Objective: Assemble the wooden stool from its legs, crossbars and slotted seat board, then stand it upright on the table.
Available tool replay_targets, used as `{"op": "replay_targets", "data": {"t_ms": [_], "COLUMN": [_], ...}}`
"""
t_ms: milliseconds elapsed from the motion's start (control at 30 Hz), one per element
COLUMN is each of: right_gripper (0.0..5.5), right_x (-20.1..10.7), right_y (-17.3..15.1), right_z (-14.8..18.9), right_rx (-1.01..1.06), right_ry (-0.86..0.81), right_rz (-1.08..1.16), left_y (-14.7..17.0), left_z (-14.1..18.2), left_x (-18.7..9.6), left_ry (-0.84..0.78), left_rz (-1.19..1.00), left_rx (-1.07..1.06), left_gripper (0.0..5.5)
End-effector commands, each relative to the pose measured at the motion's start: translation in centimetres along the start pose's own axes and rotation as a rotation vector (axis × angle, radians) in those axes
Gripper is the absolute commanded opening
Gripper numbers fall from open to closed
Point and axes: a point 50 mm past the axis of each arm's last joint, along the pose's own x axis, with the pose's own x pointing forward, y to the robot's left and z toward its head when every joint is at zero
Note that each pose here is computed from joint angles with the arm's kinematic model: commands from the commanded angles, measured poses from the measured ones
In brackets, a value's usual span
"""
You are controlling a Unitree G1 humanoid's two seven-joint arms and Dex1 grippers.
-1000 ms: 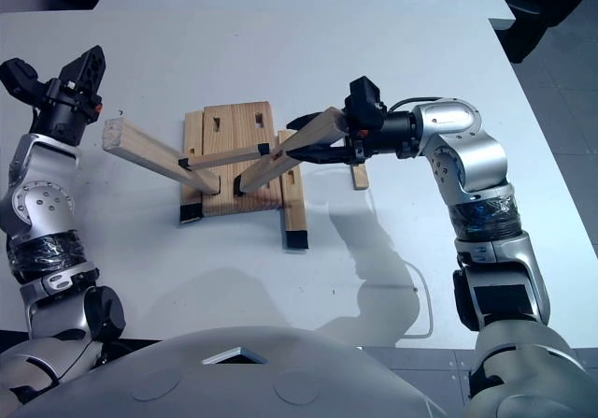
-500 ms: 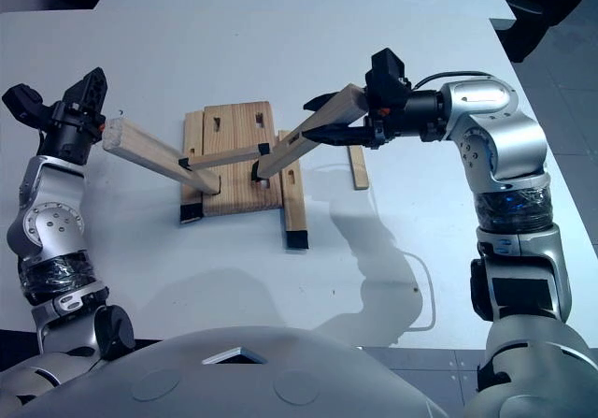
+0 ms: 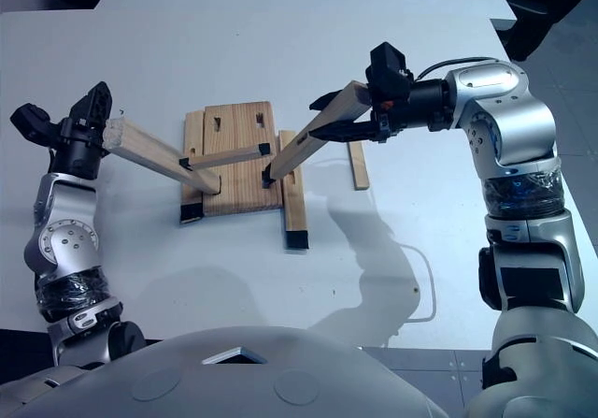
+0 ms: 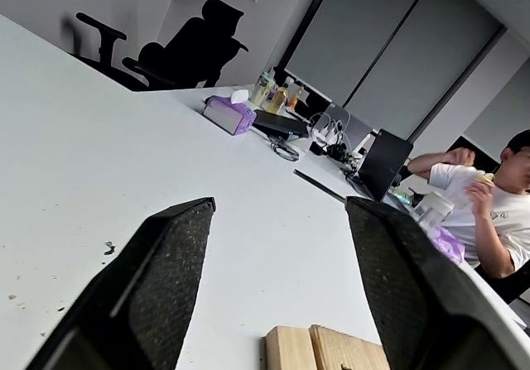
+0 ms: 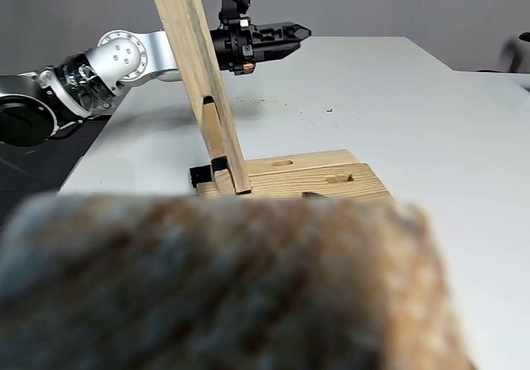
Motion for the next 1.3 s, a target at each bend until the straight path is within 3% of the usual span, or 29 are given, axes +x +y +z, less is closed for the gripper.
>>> {"op": "replay_targets", "data": {"t_ms": [33,700,1300], "right_gripper": [2.03,2.03,2.03], "right_x": [0.7,2.3,2.5], "right_y": [-0.5,-1.3,-0.4], "right_z": [-0.2,0.7,0.3], "right_rx": [-0.004,0.040,0.056], "right_ry": [0.061,0.176,0.254], "right_rz": [-0.002,0.092,0.156], "left_y": [0.1,-0.8,-1.6], "left_z": [-0.2,-3.5,-4.6], "left_x": [-0.5,-3.7,-4.1], "left_ry": [-0.009,-0.089,-0.093], "left_rz": [0.028,0.138,0.144], "left_rx": [-0.001,-0.092,-0.130], "left_gripper": [2.93,2.93,2.93]}}
